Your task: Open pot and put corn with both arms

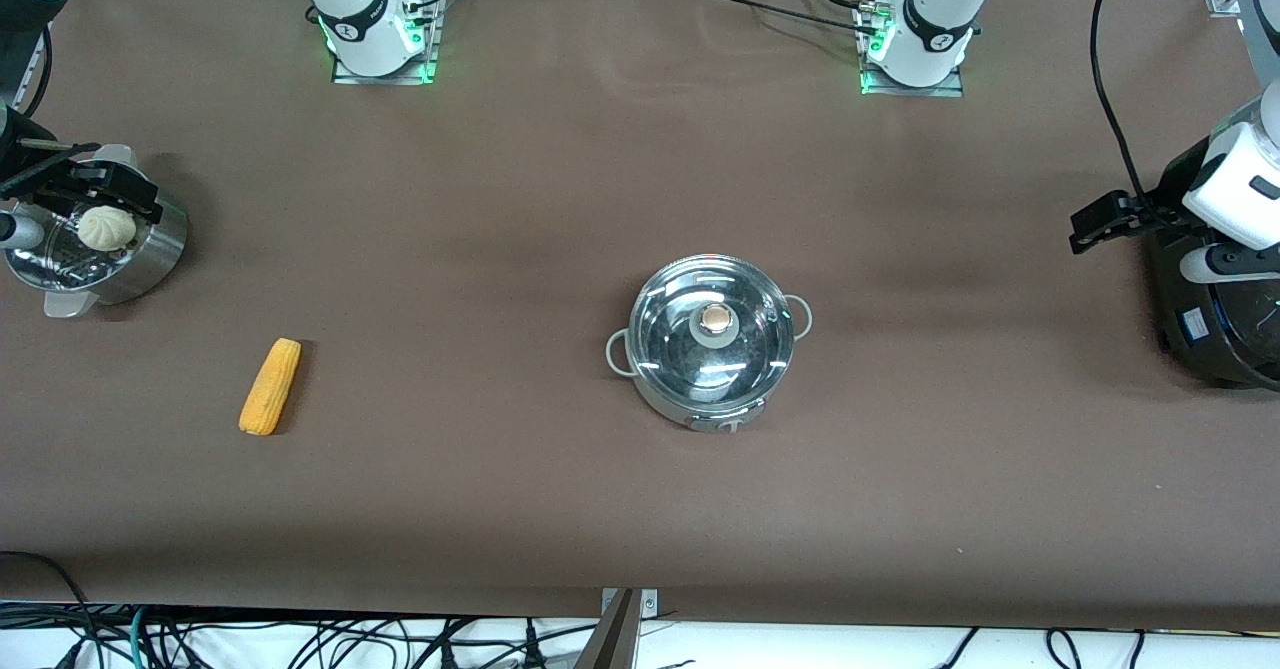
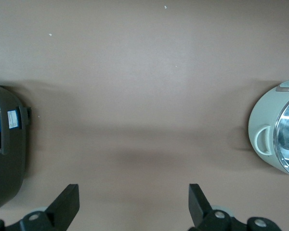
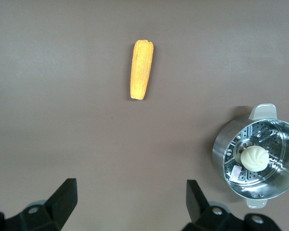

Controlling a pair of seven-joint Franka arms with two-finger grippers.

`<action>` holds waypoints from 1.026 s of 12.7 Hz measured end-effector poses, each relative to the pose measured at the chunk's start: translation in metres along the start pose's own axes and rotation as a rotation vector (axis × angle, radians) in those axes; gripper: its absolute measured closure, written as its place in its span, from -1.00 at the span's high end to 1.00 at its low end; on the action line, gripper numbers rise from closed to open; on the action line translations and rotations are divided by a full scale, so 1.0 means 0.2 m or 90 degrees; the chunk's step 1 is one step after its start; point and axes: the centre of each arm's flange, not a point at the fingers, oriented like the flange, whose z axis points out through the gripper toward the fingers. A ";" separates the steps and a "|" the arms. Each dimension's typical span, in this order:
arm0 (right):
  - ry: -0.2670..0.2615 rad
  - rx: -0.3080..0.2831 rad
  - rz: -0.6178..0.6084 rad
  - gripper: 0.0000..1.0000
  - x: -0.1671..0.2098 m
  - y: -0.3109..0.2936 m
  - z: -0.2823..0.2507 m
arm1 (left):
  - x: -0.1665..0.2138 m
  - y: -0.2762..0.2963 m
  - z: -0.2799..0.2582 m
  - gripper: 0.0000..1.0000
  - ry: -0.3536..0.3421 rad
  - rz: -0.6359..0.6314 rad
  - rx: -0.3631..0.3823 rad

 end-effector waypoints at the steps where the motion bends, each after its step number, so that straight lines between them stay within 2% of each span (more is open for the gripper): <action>1: 0.000 0.000 0.000 1.00 0.00 0.00 0.00 | 0.00 -0.02 0.00 1.00 0.001 -0.004 0.000; 13: -0.004 0.000 -0.001 1.00 0.01 0.00 0.02 | 0.01 -0.04 -0.05 1.00 0.012 -0.008 -0.001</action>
